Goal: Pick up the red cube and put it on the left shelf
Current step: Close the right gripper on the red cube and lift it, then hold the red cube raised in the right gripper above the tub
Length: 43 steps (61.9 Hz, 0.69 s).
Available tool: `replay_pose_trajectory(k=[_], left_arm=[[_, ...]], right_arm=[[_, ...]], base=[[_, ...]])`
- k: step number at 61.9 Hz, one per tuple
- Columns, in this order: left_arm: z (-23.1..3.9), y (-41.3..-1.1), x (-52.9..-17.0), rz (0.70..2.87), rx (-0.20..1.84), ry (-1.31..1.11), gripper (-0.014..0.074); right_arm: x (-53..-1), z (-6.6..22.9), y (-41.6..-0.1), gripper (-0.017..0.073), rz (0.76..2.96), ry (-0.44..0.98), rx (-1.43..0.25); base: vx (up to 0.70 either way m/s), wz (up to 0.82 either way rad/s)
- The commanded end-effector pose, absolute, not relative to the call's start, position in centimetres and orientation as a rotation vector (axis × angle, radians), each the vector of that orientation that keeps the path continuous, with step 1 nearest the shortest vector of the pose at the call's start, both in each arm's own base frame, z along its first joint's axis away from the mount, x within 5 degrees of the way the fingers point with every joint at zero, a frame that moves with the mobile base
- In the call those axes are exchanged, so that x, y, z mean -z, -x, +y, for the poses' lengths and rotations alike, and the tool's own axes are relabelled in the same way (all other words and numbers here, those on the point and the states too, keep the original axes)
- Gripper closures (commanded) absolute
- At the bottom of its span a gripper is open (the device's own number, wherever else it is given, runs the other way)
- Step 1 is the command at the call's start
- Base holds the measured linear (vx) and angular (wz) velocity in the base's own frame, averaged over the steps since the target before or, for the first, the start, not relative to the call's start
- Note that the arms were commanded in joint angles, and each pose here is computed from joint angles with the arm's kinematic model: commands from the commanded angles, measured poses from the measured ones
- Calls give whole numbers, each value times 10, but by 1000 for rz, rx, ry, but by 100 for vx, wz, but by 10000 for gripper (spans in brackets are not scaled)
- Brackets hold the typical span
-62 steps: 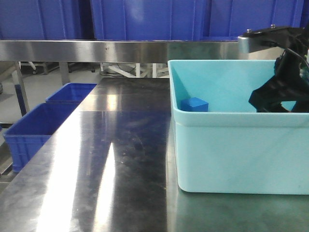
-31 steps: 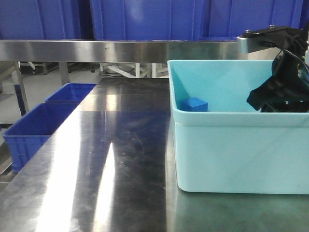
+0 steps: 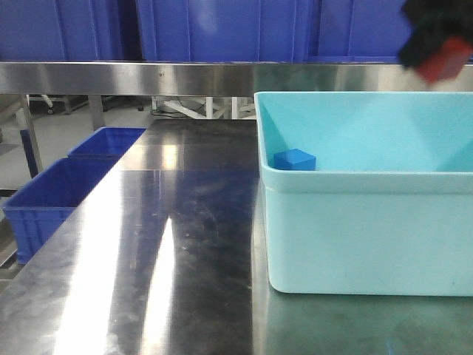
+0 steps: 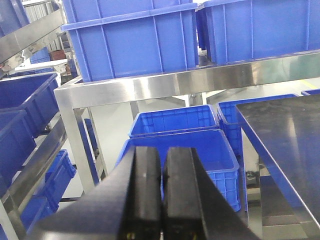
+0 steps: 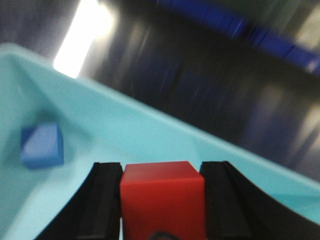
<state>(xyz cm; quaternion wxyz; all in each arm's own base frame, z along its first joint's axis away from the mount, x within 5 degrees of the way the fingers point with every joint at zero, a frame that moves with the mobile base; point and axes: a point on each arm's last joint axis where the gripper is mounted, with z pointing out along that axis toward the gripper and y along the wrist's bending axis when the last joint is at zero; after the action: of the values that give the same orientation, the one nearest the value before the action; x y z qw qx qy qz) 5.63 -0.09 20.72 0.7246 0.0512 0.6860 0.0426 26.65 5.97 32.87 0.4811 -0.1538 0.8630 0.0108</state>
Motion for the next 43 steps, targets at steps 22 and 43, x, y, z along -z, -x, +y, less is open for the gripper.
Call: replay_pose_trajectory(k=[22,43], left_arm=[[-1,-57,-208,1445,-89,-108,488],[-1,-57,-208,1445,-89,-108,488]], right_arm=[[-358,12,-175,494,1765,200,75],[-314,6,-107,494,1687,187,79]], base=[[-1,-4],[0,0]])
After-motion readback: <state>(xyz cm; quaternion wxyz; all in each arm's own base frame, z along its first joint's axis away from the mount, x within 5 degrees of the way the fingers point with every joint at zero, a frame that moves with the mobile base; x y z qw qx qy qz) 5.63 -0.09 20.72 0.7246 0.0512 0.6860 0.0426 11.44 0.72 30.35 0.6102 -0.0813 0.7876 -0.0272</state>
